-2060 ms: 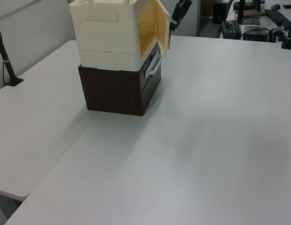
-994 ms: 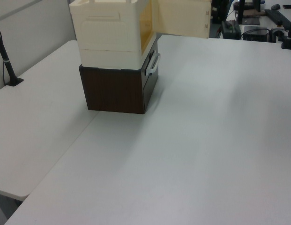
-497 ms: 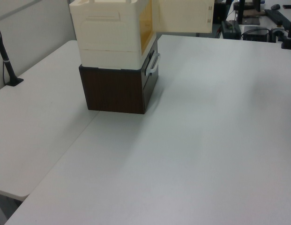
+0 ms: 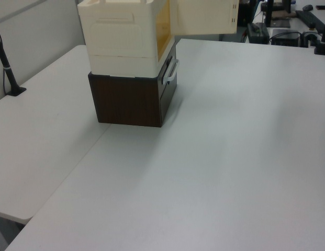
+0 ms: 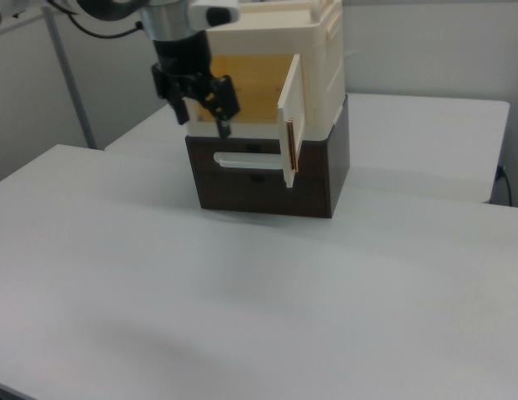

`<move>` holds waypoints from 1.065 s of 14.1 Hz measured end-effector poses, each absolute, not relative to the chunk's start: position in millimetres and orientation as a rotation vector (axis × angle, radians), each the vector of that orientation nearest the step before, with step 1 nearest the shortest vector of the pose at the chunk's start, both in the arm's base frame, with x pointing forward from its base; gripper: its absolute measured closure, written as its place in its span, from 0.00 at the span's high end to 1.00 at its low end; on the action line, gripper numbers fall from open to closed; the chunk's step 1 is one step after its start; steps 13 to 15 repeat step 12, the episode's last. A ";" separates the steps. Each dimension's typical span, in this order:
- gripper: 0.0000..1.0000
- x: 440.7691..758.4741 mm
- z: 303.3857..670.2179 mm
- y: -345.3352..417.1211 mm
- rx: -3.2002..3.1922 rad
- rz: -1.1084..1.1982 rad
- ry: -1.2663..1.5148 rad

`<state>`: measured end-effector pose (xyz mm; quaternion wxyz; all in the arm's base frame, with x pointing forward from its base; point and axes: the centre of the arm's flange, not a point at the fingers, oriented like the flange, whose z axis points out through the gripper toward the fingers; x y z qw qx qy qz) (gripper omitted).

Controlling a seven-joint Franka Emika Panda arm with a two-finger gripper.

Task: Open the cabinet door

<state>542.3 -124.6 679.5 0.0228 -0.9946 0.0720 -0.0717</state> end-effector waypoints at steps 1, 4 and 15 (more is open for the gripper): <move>1.00 546.4 678.3 -107.6 -3.078 -0.217 0.206; 1.00 554.3 671.7 -66.0 -3.074 -0.191 0.148; 1.00 567.8 643.5 -37.3 -3.078 -0.128 0.076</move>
